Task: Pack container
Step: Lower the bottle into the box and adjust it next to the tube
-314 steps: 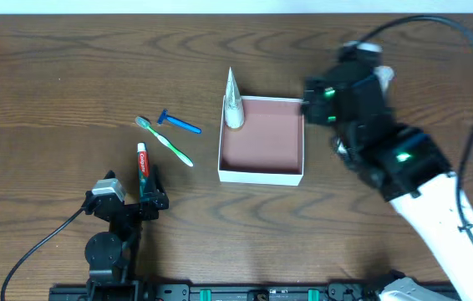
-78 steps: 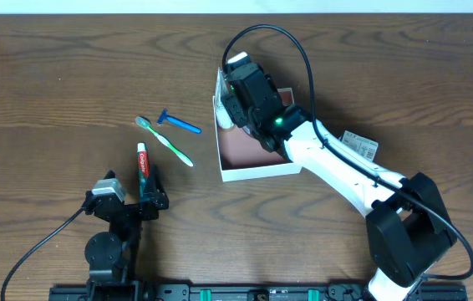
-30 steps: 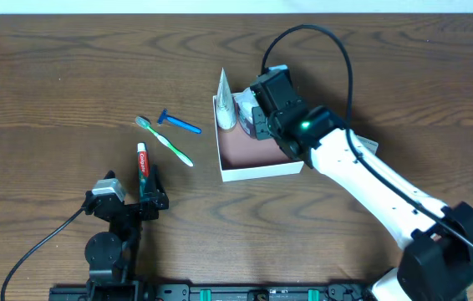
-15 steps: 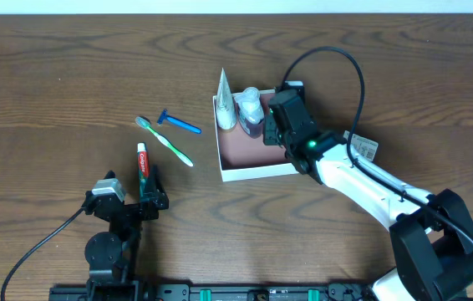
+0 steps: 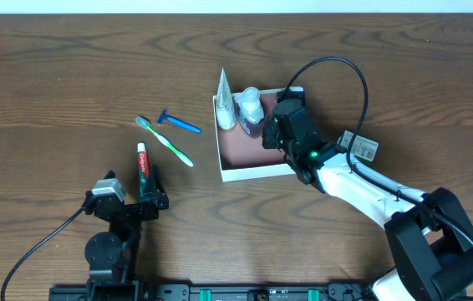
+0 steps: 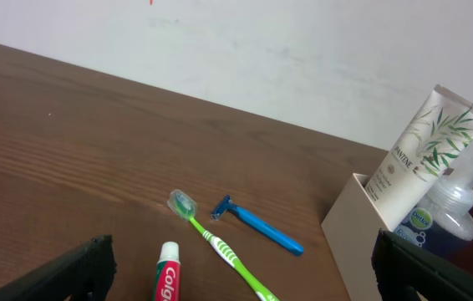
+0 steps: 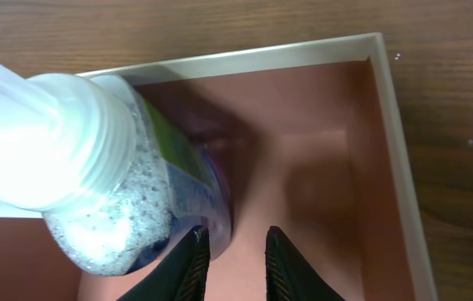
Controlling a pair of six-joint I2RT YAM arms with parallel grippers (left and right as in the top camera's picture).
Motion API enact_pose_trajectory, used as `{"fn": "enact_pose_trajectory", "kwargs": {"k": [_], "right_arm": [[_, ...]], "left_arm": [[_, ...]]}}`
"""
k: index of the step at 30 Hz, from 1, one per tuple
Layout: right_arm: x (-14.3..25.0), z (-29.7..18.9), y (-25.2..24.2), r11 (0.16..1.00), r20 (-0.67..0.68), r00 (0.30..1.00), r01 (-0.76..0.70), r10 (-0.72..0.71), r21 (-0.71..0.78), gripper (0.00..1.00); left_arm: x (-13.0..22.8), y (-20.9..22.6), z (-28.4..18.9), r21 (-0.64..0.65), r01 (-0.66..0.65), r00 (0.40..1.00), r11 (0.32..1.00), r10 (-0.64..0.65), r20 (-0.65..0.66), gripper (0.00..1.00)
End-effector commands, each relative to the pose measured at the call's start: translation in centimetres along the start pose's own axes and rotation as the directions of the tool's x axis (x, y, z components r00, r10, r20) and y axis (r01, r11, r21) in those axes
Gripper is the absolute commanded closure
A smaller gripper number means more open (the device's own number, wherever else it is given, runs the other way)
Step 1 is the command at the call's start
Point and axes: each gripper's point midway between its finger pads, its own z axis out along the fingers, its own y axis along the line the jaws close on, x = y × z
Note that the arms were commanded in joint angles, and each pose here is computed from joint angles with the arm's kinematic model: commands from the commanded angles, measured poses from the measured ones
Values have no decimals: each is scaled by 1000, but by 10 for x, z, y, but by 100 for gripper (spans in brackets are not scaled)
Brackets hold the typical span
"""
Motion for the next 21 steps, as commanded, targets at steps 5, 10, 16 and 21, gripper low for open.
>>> {"fn": "enact_pose_trajectory", "kwargs": {"k": [5, 10, 16, 21], "right_arm": [[7, 7, 2, 1000, -18, 1000, -12, 12, -23, 76], [12, 11, 5, 999, -33, 999, -11, 10, -43, 76], [16, 13, 10, 998, -43, 999, -8, 5, -60, 76], [15, 13, 15, 997, -39, 999, -7, 3, -83, 76]], "left_arm": [[15, 4, 1, -8, -12, 999, 1000, 11, -46, 2], [15, 4, 1, -8, -12, 999, 1000, 11, -46, 2], [15, 4, 1, -8, -12, 999, 1000, 11, -46, 2], [15, 4, 1, -8, -12, 999, 1000, 11, -46, 2]]}}
